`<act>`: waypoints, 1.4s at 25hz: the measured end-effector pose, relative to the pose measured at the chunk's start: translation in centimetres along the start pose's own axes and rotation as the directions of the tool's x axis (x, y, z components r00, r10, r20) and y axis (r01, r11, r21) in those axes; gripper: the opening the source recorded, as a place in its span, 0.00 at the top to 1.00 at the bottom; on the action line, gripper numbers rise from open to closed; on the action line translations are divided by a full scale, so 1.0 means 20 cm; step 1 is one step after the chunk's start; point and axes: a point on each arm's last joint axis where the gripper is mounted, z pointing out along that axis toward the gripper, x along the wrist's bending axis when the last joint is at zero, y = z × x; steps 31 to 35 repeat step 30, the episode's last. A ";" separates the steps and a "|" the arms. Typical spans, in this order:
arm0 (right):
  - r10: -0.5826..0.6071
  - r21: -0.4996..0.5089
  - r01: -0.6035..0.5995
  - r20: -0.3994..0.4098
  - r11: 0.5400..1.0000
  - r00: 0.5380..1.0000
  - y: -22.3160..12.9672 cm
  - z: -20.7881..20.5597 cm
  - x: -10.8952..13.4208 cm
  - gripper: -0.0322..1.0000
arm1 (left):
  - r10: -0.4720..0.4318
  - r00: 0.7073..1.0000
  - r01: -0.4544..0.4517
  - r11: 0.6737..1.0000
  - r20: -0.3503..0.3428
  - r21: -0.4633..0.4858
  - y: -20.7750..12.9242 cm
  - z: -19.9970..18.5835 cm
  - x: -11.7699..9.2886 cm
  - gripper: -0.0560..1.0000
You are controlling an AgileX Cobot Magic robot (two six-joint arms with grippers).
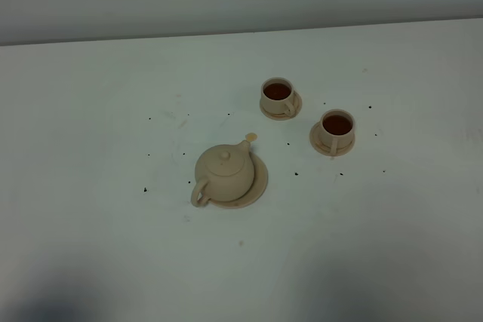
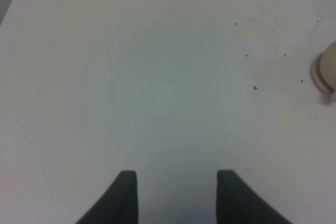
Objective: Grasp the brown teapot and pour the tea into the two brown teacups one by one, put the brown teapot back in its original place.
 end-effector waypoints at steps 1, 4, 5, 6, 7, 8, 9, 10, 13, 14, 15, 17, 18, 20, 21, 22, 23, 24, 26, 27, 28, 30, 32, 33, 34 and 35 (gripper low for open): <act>0.000 0.000 0.000 0.000 1.000 1.000 0.00 0.00 0.00 0.74 | 0.000 1.000 0.000 1.000 0.000 0.000 0.00 0.00 0.00 0.57; 0.000 0.000 0.000 0.000 1.000 1.000 0.00 0.00 0.00 0.74 | 0.000 1.000 0.000 1.000 0.000 0.000 0.00 0.00 0.00 0.57; 0.000 0.000 0.000 0.000 1.000 1.000 0.00 0.00 0.00 0.74 | 0.000 1.000 0.000 1.000 0.000 0.000 0.00 0.00 0.00 0.57; 0.000 0.000 0.000 0.000 1.000 1.000 0.00 0.00 0.00 0.74 | 0.000 1.000 0.000 1.000 0.000 0.000 0.00 0.00 0.00 0.57; 0.000 0.000 0.000 0.000 1.000 1.000 0.00 0.00 0.00 0.74 | 0.000 1.000 0.000 1.000 0.000 0.000 0.00 0.00 0.00 0.57; 0.000 0.000 0.000 0.000 1.000 1.000 0.00 0.00 0.00 0.74 | 0.000 1.000 0.000 1.000 0.000 0.000 0.00 0.00 0.00 0.57; 0.000 0.000 0.000 0.000 1.000 1.000 0.00 0.00 0.00 0.74 | 0.000 1.000 0.000 1.000 0.000 0.000 0.00 0.00 0.00 0.57; 0.000 0.000 0.000 0.000 1.000 1.000 0.00 0.00 0.00 0.74 | 0.000 1.000 0.000 1.000 0.000 0.000 0.00 0.00 0.00 0.57; 0.000 0.000 0.000 0.000 1.000 1.000 0.00 0.00 0.00 0.74 | 0.000 1.000 0.000 1.000 0.000 0.000 0.00 0.00 0.00 0.57; 0.000 0.000 0.000 0.000 1.000 1.000 0.00 0.00 0.00 0.74 | 0.000 1.000 0.000 1.000 0.000 0.000 0.00 0.00 0.00 0.57; 0.000 0.000 0.000 0.000 1.000 1.000 0.00 0.00 0.00 0.74 | 0.000 1.000 0.000 1.000 0.000 0.000 0.00 0.00 0.00 0.57; 0.000 0.000 0.000 0.000 1.000 1.000 0.00 0.00 0.00 0.74 | 0.000 1.000 0.000 1.000 0.000 0.000 0.00 0.00 0.00 0.57; 0.000 0.000 0.000 0.000 1.000 1.000 0.00 0.00 0.00 0.74 | 0.000 1.000 0.000 1.000 0.000 0.000 0.00 0.00 0.00 0.57; 0.000 0.000 0.000 0.000 1.000 1.000 0.00 0.00 0.00 0.74 | 0.001 1.000 -0.001 1.000 0.000 0.000 0.00 0.00 0.00 0.57; 0.000 0.000 0.000 0.000 1.000 1.000 0.00 0.00 0.00 0.74 | 0.001 1.000 -0.001 1.000 0.000 0.000 0.00 0.00 0.00 0.57; 0.000 0.000 0.000 0.000 1.000 1.000 0.00 0.00 0.00 0.74 | 0.001 1.000 -0.001 1.000 0.000 0.000 0.00 0.00 0.00 0.57; 0.000 0.000 0.000 0.000 1.000 1.000 0.00 0.00 0.00 0.74 | 0.001 1.000 -0.001 1.000 0.000 0.000 0.00 0.00 0.00 0.57; 0.000 0.000 0.000 0.000 1.000 1.000 0.00 0.00 0.00 0.74 | 0.001 1.000 -0.001 1.000 0.000 0.000 0.00 0.00 0.00 0.57; 0.000 0.000 0.000 0.000 1.000 1.000 0.00 0.00 0.00 0.74 | 0.001 1.000 -0.001 1.000 0.000 0.000 0.00 0.00 0.00 0.57; 0.000 0.000 0.000 0.000 1.000 1.000 0.00 0.00 0.00 0.74 | 0.002 1.000 -0.002 1.000 0.000 0.000 0.00 0.00 0.00 0.57; 0.000 0.000 0.000 0.000 1.000 1.000 0.00 0.00 0.00 0.74 | 0.002 1.000 -0.002 1.000 0.000 0.000 0.00 0.00 0.00 0.57; 0.000 0.000 0.000 0.000 1.000 1.000 0.00 0.00 0.00 0.74 | 0.002 1.000 -0.002 1.000 0.000 0.000 0.00 0.00 0.00 0.57; 0.000 0.000 0.000 0.000 1.000 1.000 0.00 0.00 0.00 0.74 | 0.002 1.000 -0.002 1.000 0.000 0.000 0.00 0.00 0.00 0.57; 0.000 0.000 0.000 0.000 1.000 1.000 0.00 0.00 0.00 0.74 | 0.002 1.000 -0.002 1.000 0.000 0.000 0.00 0.00 0.00 0.57; 0.000 0.000 0.000 0.000 1.000 1.000 0.00 0.00 0.00 0.74 | 0.002 1.000 -0.002 1.000 0.000 0.000 0.00 0.00 0.00 0.57; 0.000 0.000 0.000 0.000 1.000 1.000 0.00 0.00 0.00 0.74 | 0.002 1.000 -0.002 1.000 0.000 0.000 0.00 0.00 0.00 0.57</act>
